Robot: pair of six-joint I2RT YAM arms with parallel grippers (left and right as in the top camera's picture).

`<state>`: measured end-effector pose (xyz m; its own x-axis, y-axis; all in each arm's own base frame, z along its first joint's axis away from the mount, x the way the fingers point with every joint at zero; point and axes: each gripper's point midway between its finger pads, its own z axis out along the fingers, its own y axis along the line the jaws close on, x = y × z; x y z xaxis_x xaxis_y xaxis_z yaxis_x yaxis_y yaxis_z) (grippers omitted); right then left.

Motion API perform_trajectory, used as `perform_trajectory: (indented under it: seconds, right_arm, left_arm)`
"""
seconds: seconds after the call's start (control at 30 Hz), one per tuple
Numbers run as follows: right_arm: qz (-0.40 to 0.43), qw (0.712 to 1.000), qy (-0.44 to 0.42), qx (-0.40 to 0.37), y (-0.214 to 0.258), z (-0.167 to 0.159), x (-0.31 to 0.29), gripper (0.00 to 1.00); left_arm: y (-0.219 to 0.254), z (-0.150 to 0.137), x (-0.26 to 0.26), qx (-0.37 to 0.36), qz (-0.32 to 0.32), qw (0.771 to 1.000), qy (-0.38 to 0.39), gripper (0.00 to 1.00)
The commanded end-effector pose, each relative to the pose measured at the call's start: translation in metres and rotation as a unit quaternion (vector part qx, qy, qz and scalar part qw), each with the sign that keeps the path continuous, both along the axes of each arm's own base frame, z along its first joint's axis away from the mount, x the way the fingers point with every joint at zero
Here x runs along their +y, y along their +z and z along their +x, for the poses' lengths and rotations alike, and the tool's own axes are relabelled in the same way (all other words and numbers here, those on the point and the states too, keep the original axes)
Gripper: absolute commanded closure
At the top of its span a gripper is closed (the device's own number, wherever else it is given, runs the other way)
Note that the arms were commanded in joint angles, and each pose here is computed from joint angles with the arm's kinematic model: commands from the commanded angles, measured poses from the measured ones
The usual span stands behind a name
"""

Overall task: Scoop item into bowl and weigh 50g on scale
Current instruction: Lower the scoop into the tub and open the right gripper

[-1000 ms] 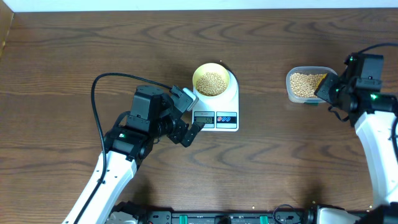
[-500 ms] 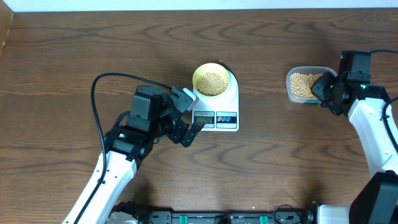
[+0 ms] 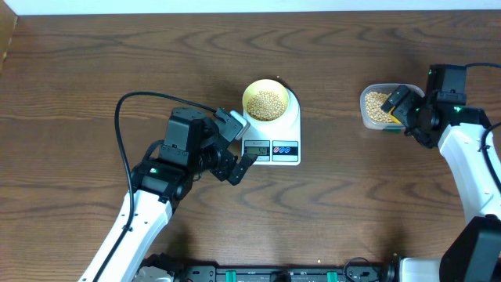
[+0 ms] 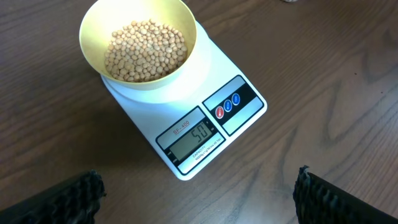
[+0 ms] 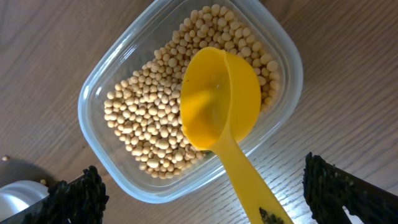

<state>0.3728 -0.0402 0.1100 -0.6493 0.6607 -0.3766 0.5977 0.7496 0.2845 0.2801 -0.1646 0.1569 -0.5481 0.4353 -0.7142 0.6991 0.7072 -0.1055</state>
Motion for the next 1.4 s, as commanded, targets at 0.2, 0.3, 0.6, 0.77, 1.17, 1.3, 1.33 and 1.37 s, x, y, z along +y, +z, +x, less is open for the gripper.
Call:
perform_trajectory:
  seconds: [0.2,0.3,0.6,0.77,1.17,1.3,1.33,1.37]
  right_arm:
    - [-0.089,0.995,0.050,0.016,0.001,-0.002,-0.018,0.01]
    - [-0.126,0.990,0.064,0.023,0.003,-0.003,-0.027,0.01]
    - [-0.160,0.980,0.119,0.018,0.006,0.003,-0.028,0.01]
    - [-0.165,0.965,0.205,0.012,0.006,0.006,-0.015,0.01]
    - [-0.177,0.948,0.263,-0.021,0.042,-0.009,0.017,0.01]
    - [-0.182,0.945,0.271,-0.039,0.066,-0.026,0.025,0.01]
    - [-0.183,0.944,0.270,-0.043,0.071,-0.031,0.025,0.01]
    - [-0.184,0.944,0.270,-0.046,0.074,-0.034,0.025,0.01]
  left_arm:
    - [-0.006,-0.002,0.000,0.004,0.004,1.000,-0.009,0.00]
    - [-0.006,-0.002,0.000,0.004,0.004,1.000,-0.009,0.00]
    - [-0.006,-0.002,0.000,0.004,0.004,1.000,-0.009,0.00]
    - [-0.006,-0.002,0.000,0.004,0.004,1.000,-0.009,0.00]
    - [-0.006,-0.002,0.000,0.004,0.004,1.000,-0.009,0.00]
    - [-0.006,-0.002,0.000,0.004,0.004,1.000,-0.009,0.00]
    - [-0.006,-0.002,0.000,0.004,0.004,1.000,-0.009,0.00]
    - [-0.006,-0.002,0.000,0.004,0.004,1.000,-0.009,0.00]
